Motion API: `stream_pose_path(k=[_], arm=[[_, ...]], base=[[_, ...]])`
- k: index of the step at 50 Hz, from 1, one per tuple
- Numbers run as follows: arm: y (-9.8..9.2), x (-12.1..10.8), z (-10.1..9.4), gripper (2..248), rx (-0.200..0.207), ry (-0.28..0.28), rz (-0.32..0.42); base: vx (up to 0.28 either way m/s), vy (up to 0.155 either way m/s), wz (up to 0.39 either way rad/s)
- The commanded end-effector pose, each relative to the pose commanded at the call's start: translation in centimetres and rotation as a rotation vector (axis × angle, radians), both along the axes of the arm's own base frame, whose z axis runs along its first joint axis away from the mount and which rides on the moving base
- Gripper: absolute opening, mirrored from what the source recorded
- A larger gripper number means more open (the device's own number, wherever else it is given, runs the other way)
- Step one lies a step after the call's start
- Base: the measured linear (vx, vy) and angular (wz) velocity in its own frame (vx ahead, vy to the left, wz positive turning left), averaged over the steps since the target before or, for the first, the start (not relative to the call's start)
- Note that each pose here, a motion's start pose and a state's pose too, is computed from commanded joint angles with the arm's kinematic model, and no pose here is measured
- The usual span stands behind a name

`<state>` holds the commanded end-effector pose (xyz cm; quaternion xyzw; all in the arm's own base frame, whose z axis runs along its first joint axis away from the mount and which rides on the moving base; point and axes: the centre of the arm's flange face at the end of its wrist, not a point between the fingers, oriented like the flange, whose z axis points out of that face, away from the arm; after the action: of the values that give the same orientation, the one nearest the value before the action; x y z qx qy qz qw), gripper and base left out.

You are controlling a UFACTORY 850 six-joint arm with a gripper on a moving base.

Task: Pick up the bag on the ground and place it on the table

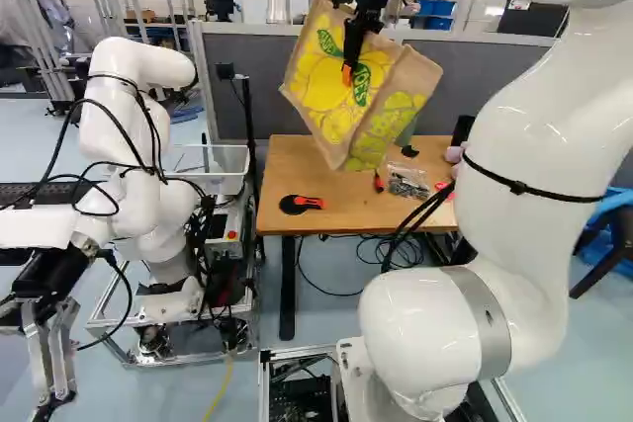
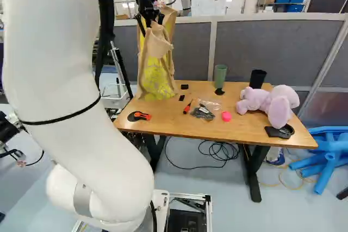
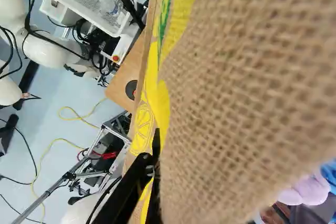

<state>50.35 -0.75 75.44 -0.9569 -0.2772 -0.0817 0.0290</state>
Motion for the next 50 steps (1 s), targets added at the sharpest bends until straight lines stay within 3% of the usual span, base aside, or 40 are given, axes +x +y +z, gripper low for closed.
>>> stream_pose_path(k=[13, 50], arm=[[0.7, 1.6, -1.7, 22, 0.009, 0.032, 0.012], [2.4, 4.1, -2.5, 22, 0.061, 0.038, 0.028]], base=[[0.0, 0.0, 0.0], [0.0, 0.0, 0.0]])
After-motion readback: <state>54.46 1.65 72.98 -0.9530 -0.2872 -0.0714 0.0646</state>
